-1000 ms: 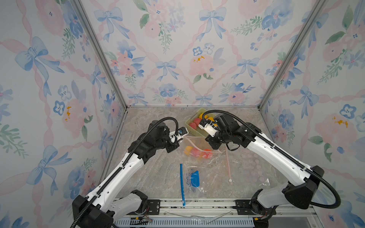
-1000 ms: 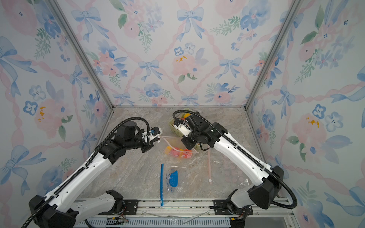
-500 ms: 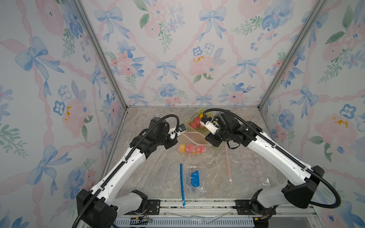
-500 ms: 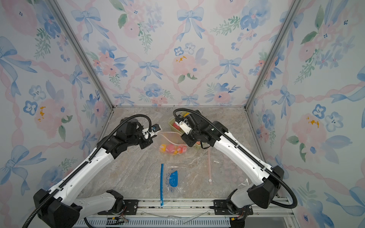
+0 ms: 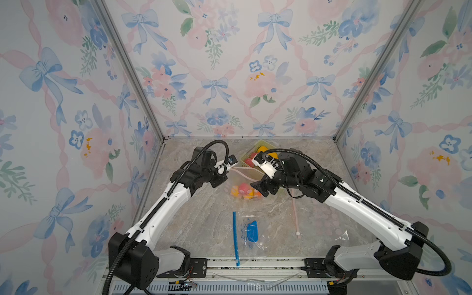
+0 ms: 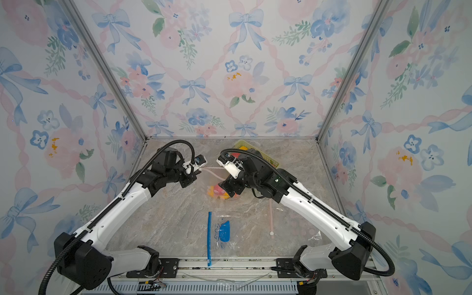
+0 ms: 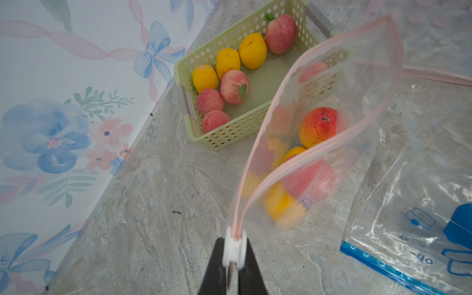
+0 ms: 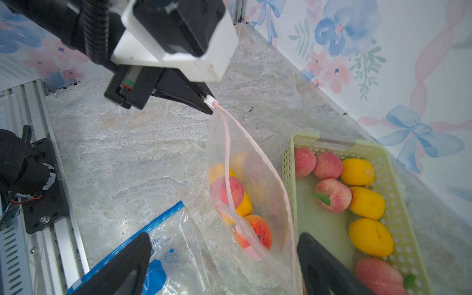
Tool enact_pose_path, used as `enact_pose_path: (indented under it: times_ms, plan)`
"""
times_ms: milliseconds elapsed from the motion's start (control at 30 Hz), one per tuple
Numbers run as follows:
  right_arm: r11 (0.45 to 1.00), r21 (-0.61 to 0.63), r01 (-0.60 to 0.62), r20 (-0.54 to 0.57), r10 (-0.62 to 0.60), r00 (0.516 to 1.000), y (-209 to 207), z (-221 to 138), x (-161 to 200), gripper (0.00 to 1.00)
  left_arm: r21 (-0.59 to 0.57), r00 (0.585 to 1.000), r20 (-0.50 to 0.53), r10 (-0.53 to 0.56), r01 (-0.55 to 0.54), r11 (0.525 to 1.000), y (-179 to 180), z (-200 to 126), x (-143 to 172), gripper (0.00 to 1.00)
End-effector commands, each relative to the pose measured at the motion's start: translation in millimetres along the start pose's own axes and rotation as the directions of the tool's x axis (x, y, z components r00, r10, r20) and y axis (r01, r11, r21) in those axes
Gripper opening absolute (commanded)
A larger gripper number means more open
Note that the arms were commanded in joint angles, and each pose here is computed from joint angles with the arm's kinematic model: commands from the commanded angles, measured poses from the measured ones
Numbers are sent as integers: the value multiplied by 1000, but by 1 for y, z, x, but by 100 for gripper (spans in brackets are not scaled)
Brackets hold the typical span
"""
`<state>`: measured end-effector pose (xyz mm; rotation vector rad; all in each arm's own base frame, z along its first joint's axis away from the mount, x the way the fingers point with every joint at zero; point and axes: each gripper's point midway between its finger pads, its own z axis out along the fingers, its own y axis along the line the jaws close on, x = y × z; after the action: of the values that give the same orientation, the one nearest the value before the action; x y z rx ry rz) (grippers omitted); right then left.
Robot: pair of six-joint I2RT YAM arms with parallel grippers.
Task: Place the peach in a zip-top bag and seal the zipper
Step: Adjust the zipper food storage bag at the center of the board.
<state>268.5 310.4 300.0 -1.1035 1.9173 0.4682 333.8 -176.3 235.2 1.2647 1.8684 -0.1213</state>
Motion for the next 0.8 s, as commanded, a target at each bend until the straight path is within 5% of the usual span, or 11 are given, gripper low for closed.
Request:
enact_pose_path:
  times_ms: [0,433,767]
  plan:
    - [998,-47,35,106,-30,994,-8,20,-24,97,1,997,67,43,-43,999,2,-12,-16,0]
    - [963,-268,-27,64,46,997,-10,77,-24,98,7,997,68,42,-43,999,3,-10,-16,0]
    - [971,-233,-51,-36,43,998,-11,96,5,80,10,996,85,28,-29,1000,5,-12,-22,0]
